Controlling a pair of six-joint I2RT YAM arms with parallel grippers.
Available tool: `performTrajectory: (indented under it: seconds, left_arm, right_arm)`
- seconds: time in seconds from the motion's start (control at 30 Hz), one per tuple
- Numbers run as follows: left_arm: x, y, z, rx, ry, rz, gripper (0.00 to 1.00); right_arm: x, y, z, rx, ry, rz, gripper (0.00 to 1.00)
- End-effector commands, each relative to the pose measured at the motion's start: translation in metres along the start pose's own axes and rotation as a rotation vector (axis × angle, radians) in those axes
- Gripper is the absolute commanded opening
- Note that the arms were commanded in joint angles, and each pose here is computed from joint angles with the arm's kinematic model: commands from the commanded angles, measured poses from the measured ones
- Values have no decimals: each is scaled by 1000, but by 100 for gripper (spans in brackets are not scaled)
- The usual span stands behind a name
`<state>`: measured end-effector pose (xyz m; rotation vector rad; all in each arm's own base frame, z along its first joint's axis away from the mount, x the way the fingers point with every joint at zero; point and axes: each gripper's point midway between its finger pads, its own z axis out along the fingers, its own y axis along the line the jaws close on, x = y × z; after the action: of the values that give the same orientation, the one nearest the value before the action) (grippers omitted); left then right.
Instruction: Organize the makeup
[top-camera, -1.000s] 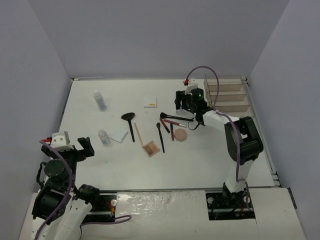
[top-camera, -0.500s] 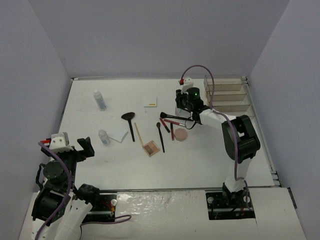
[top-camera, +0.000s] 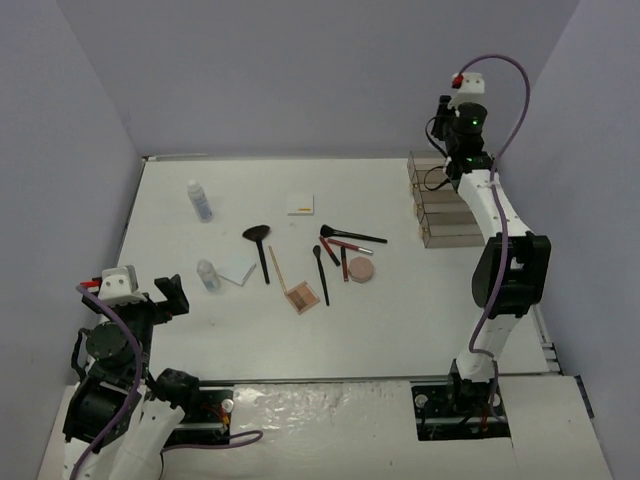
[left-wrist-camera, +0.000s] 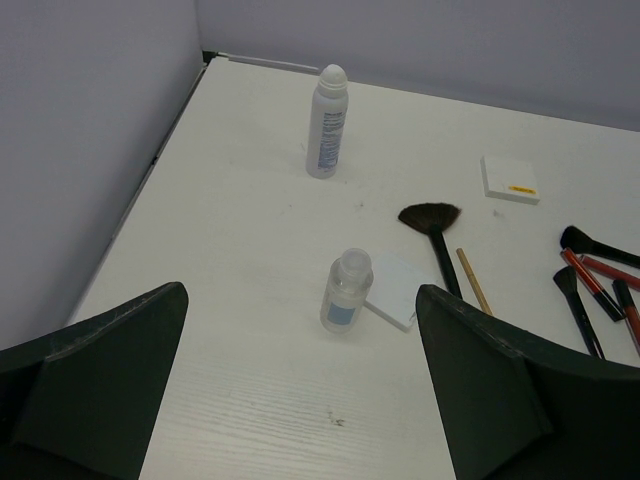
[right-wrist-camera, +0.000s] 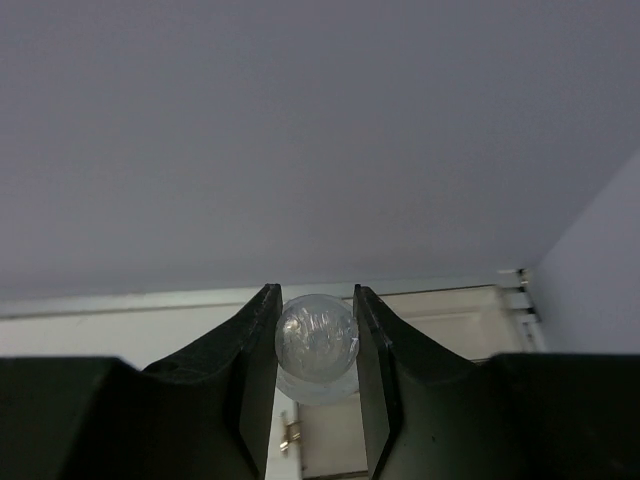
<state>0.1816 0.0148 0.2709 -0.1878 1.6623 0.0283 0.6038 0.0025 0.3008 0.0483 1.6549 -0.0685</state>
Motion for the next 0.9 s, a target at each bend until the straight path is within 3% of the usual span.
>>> performTrajectory:
  seconds: [0.0, 0.2, 0.43, 0.6, 0.87]
  left_arm:
    - [-18, -7, 4, 25, -58, -18, 97]
    - [-18, -7, 4, 27, -56, -14, 97]
    - [-16, -5, 8, 9, -48, 5, 97]
    - [-13, -8, 13, 18, -33, 19, 97]
    - [-11, -12, 18, 27, -13, 30, 97]
  right_arm:
    - [-21, -52, 22, 88, -56, 13, 0]
    - [11, -112, 55, 133, -4, 44, 0]
    - [61, -146, 86, 123, 57, 86, 0]
    - [70, -149, 93, 85, 45, 72, 0]
    - [40, -143, 83, 64, -63, 72, 0]
